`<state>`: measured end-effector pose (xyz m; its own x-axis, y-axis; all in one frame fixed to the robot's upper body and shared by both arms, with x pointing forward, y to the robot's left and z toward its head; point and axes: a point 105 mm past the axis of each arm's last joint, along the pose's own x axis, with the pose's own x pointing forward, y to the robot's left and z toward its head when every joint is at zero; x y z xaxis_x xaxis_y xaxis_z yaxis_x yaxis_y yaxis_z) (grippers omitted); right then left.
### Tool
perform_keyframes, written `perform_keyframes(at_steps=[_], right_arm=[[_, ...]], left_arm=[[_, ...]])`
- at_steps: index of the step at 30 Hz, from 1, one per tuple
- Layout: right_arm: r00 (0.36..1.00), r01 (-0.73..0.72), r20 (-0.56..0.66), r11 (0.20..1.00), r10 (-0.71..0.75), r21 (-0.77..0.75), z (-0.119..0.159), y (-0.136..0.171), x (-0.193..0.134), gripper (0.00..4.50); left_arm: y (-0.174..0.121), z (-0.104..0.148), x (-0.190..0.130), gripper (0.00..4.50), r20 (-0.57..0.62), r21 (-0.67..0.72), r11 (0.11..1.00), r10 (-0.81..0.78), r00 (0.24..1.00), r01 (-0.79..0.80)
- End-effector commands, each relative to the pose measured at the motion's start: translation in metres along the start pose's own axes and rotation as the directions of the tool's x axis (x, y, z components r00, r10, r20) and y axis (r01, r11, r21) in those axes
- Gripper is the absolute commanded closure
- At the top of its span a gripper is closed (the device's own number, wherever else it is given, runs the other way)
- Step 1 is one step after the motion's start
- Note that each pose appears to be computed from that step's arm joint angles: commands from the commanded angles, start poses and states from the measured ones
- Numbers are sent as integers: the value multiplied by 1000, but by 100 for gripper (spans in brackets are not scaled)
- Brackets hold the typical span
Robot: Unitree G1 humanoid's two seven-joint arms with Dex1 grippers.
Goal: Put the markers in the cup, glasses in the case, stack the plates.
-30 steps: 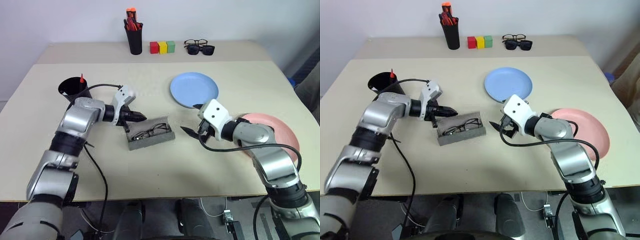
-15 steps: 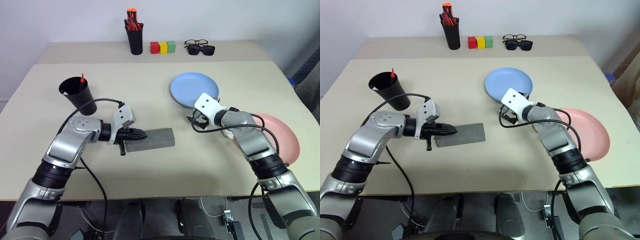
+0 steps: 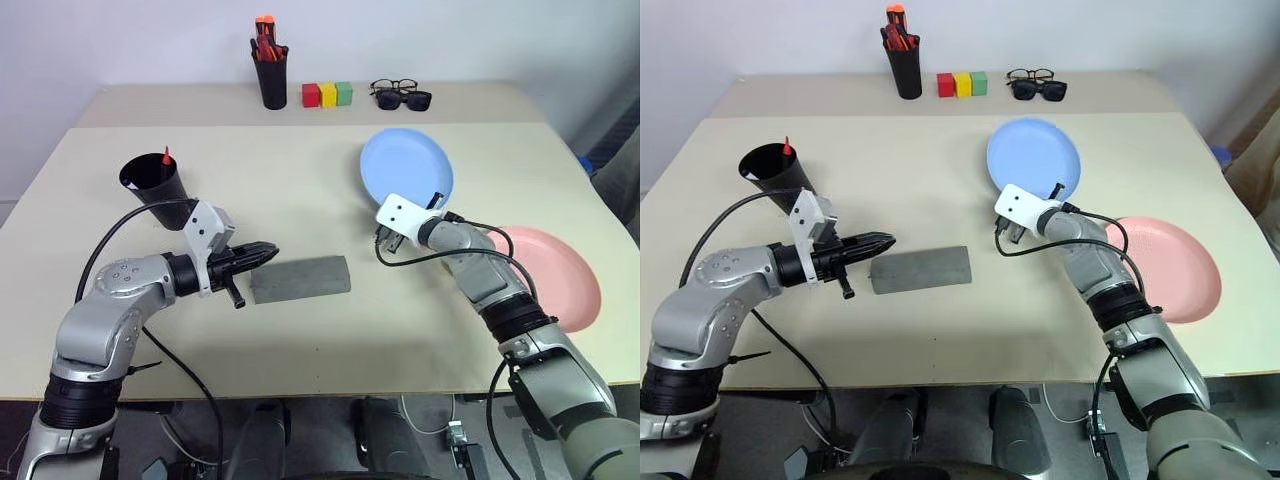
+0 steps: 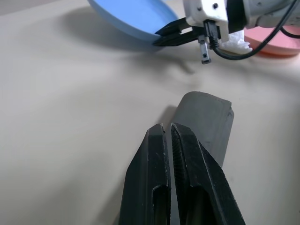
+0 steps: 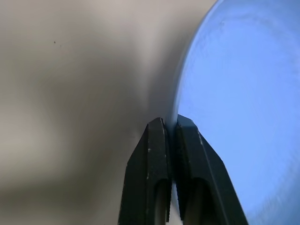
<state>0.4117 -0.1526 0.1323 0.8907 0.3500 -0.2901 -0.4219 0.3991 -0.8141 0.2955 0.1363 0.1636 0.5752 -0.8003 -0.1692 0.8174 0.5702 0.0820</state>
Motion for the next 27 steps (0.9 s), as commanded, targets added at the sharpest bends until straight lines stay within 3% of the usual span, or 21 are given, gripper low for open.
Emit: perform_keyframes(at_steps=[1, 7, 12, 14, 19, 25, 27], right_arm=[[996, 80, 38, 992, -77, -93, 12, -35, -32, 448], [983, 119, -135, 992, -123, -34, -27, -56, -117, 448], [962, 81, -263, 997, -74, 15, -47, -41, -167, 448], [962, 6, -274, 996, 17, 84, -48, -21, -178, 383], [970, -42, -234, 992, 68, 116, -39, -1, -171, 150], [980, -52, -184, 986, 81, 158, -37, 17, -142, 150], [974, -22, -218, 986, 58, 164, -49, 23, -129, 150]], left_arm=[[-5, 16, 5, 431, 84, 19, 1000, -8, 996, 7], [-4, 18, 30, 431, 104, -5, 995, -102, 989, 103], [-1, 12, 47, 431, 81, 22, 987, -159, 984, 158], [-2, 11, 52, 431, 74, 41, 983, -183, 980, 181], [-1, 10, 55, 431, 77, 51, 980, -196, 978, 193], [0, 6, 48, 431, 73, 51, 985, -171, 983, 168], [0, 4, 44, 431, 69, 48, 988, -149, 986, 146]])
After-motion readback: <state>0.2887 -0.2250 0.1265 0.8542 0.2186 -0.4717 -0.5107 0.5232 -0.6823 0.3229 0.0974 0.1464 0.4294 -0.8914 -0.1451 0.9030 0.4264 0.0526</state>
